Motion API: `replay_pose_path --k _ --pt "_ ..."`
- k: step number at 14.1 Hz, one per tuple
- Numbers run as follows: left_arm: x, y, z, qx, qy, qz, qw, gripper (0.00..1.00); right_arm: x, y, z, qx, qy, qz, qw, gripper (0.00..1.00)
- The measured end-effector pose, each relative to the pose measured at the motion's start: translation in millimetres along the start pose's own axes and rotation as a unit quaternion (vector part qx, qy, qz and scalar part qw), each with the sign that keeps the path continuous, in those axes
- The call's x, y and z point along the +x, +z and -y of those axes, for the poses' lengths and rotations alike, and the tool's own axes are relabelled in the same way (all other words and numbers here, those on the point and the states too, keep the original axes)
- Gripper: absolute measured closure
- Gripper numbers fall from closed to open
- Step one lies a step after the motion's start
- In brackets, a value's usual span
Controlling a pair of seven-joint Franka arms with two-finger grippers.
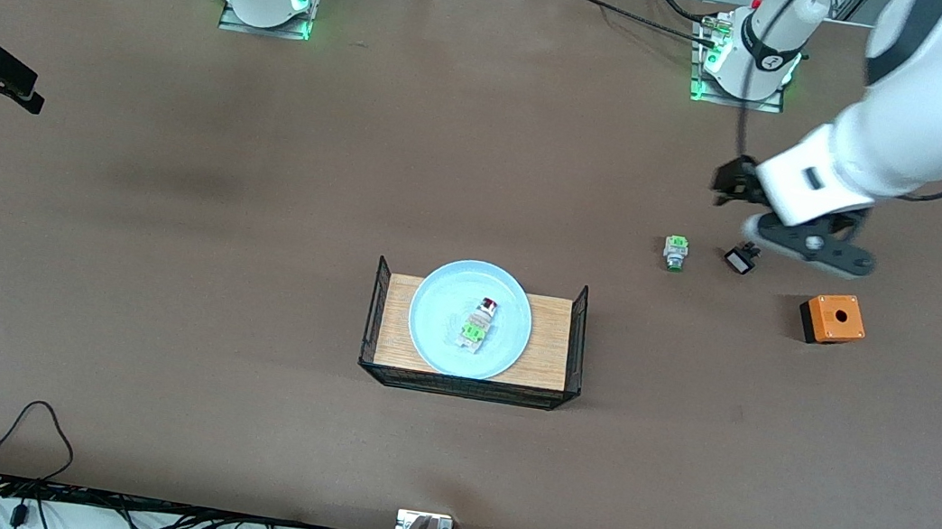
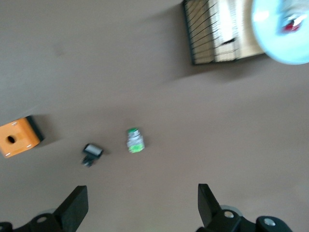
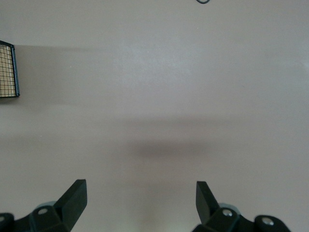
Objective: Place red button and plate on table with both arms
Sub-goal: 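Lower the left gripper onto the plate and grasp the green switch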
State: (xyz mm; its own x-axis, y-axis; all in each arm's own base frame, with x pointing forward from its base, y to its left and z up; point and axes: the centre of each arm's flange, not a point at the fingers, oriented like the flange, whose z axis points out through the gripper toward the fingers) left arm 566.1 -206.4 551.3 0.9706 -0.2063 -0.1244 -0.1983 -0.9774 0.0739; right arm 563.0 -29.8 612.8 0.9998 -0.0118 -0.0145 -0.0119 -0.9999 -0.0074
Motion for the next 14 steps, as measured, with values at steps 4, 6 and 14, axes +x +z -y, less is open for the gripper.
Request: replay_pose_path --k 4,6,14 --pt "41 17 -115 -0.005 0.029 -0.034 0.999 0.0 0 0 0 0.0 0.0 0.0 1.0 0.0" --pt "65 44 -155 -0.016 0.048 -0.071 0.996 0.0 0 0 0 0.0 0.0 0.0 1.0 0.0" --pt "130 147 -197 -0.042 0.062 -0.17 0.983 0.0 0 0 0 0.0 0.0 0.0 1.0 0.0"
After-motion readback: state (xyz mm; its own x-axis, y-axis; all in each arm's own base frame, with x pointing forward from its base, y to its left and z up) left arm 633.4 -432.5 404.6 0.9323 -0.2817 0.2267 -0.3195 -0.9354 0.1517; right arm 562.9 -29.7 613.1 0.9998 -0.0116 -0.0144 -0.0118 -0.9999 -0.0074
